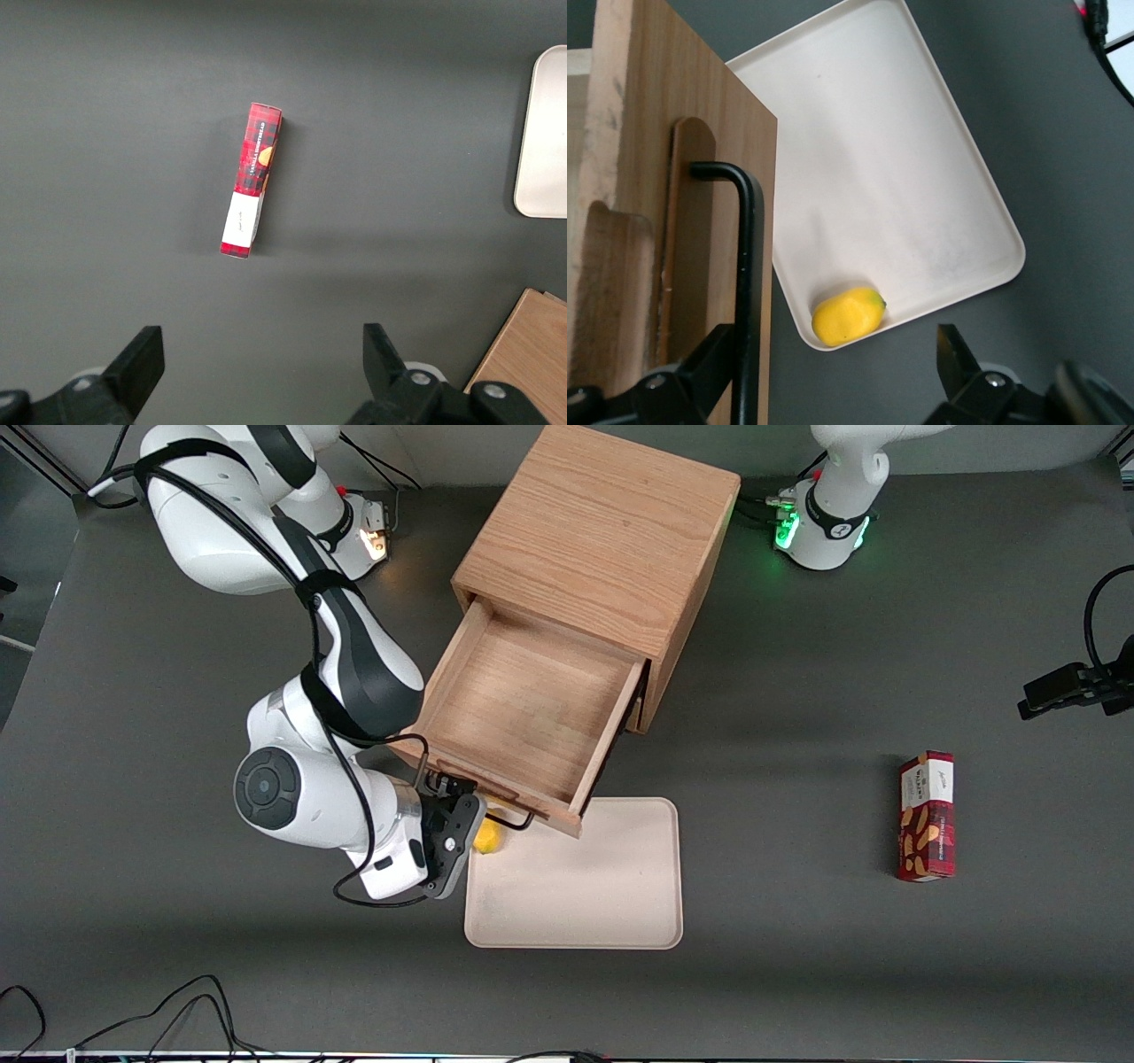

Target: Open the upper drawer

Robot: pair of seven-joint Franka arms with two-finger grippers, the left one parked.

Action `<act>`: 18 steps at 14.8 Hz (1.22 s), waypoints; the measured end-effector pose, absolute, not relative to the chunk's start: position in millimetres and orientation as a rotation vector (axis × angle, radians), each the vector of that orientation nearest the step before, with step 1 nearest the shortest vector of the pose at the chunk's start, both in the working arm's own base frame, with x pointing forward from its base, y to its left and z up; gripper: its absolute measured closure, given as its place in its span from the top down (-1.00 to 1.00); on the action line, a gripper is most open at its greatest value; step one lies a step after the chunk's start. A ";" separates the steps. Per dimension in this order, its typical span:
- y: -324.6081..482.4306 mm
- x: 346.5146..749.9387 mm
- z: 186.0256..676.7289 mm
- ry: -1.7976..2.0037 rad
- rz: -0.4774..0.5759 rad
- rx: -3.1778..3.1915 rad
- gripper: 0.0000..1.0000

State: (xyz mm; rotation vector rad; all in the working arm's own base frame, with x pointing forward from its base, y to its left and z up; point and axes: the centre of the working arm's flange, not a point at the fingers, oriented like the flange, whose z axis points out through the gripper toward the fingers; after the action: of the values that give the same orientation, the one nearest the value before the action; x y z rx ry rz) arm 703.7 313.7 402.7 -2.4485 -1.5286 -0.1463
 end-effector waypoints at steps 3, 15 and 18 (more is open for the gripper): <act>308.7 706.2 409.7 -1.525 -0.151 -2.455 1.00; 259.0 663.1 556.2 -1.369 -0.101 -2.691 1.00; 247.4 623.3 576.1 -1.132 -0.017 -2.831 1.00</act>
State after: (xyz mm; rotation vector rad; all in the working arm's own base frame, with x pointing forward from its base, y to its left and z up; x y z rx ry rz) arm 623.3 247.4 576.1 -2.8308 -1.1320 -0.0168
